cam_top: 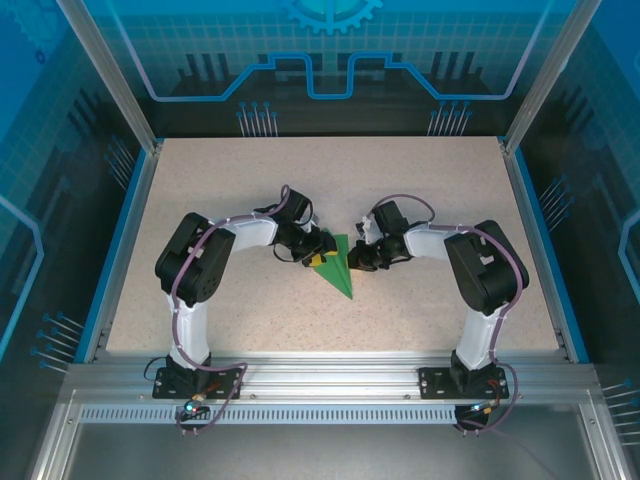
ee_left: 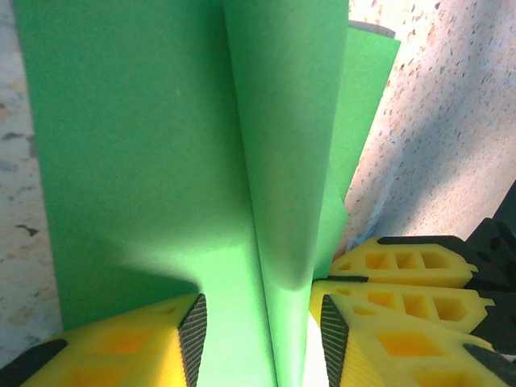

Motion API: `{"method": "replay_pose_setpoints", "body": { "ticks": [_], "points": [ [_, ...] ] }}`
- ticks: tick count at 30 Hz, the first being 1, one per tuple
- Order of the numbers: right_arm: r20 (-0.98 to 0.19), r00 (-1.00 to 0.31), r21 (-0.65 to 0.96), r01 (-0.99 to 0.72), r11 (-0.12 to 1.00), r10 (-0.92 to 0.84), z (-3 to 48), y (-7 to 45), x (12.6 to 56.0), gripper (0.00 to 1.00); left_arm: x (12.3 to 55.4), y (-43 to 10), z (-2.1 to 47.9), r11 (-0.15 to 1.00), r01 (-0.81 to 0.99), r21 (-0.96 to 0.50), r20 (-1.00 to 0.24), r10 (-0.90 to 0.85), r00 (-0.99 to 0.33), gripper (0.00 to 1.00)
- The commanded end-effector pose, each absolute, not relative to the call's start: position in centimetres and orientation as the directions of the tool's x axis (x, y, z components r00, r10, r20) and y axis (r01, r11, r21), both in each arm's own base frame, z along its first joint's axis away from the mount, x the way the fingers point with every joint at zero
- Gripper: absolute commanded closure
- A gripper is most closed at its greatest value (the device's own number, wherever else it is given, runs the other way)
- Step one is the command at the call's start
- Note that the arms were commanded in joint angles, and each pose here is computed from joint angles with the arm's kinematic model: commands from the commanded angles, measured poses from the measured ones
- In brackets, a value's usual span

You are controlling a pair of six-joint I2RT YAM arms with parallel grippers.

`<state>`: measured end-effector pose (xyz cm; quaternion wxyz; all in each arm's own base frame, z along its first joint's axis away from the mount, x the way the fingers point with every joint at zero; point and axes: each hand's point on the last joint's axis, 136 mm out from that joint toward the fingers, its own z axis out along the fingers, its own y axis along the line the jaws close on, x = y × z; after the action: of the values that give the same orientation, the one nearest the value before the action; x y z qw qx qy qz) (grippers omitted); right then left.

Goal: Fold a paper plane with a square sheet of paper (fold left side to right side)
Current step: Fourth fold the wing at the center of the table.

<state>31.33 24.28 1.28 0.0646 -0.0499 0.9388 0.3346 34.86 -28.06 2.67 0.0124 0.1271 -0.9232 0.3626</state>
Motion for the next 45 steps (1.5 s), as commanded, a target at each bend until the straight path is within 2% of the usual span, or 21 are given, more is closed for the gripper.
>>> {"method": "replay_pose_setpoints", "body": {
  "ticks": [1,16,18,23,27,32,45],
  "points": [
    [-0.114,-0.99,0.584,-0.135,0.8,-0.084,-0.1,24.1,30.4,0.9,33.7,-27.3,1.2,0.747,-0.279,-0.603,0.158,-0.231,-0.96,0.54],
    [-0.016,-0.995,0.501,-0.094,0.86,-0.1,-2.4,23.1,28.3,0.9,34.8,-26.5,6.8,0.77,-0.166,-0.616,0.023,-0.193,-0.981,0.49],
    [-0.012,-0.995,0.495,-0.094,0.864,-0.102,-2.5,23.0,28.2,0.9,34.9,-26.8,7.2,0.76,-0.156,-0.631,0.021,-0.184,-0.983,0.54],
    [-0.005,-0.994,0.483,-0.096,0.871,-0.107,-2.5,23.0,28.1,0.9,35.2,-28.9,7.1,0.718,-0.128,-0.684,0.042,-0.136,-0.99,0.83],
    [-0.006,-0.994,0.476,-0.1,0.874,-0.11,-2.5,22.9,28.0,0.9,35.6,-30.2,6.3,0.709,-0.118,-0.695,0.055,-0.112,-0.992,0.93],
    [-0.007,-0.993,0.475,-0.105,0.873,-0.116,-2.5,23.0,28.0,0.9,36.1,-30.8,5.1,0.711,-0.116,-0.693,0.069,-0.095,-0.993,0.98],
    [0.009,-0.992,0.451,-0.111,0.885,-0.128,-2.8,22.7,27.7,0.9,35.2,-29.6,2.0,0.767,-0.126,-0.629,0.085,-0.093,-0.992,1.0]
  ]
}}
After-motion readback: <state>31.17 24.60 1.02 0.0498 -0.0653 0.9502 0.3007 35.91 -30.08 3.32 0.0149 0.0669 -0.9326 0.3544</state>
